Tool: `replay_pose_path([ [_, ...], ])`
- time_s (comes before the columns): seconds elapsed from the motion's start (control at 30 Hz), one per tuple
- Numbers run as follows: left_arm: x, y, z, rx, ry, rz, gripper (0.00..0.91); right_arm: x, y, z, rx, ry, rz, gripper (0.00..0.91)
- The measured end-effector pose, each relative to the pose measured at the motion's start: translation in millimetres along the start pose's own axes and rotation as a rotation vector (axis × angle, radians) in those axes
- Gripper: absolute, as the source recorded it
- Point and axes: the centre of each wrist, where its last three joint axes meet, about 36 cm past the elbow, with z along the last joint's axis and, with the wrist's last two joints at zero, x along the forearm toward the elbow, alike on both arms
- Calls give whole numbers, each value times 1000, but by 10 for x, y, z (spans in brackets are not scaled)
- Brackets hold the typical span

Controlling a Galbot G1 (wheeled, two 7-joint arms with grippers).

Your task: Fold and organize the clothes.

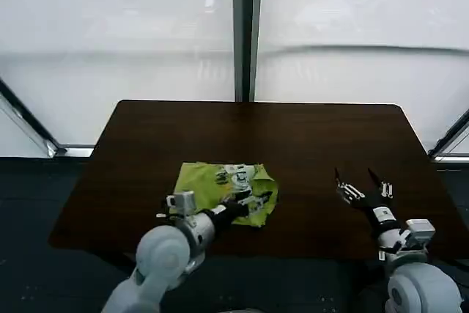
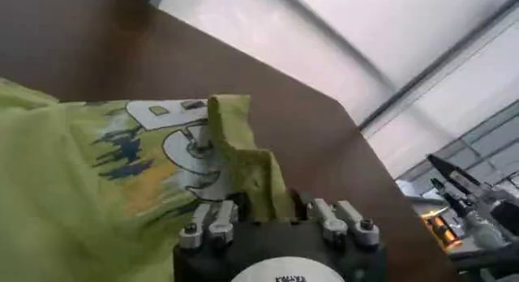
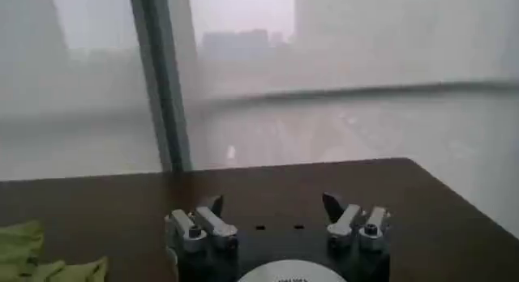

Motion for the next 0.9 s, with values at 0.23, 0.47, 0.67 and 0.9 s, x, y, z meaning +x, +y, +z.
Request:
replay_pose_path([
  [0.23, 264, 104, -173, -137, -58, -57, 878, -227, 146, 50, 106, 32, -100, 878],
  [0.47, 585, 404, -327, -235, -103, -217, 878, -561, 449, 201, 177, 24, -193, 878],
  [0.67, 675, 440, -272, -257, -108, -268, 878, -763, 712, 325, 231, 28, -276, 878],
  [0.9, 723, 472, -222, -262, -105, -302, 878, -866, 839, 465, 287, 54, -305, 878],
])
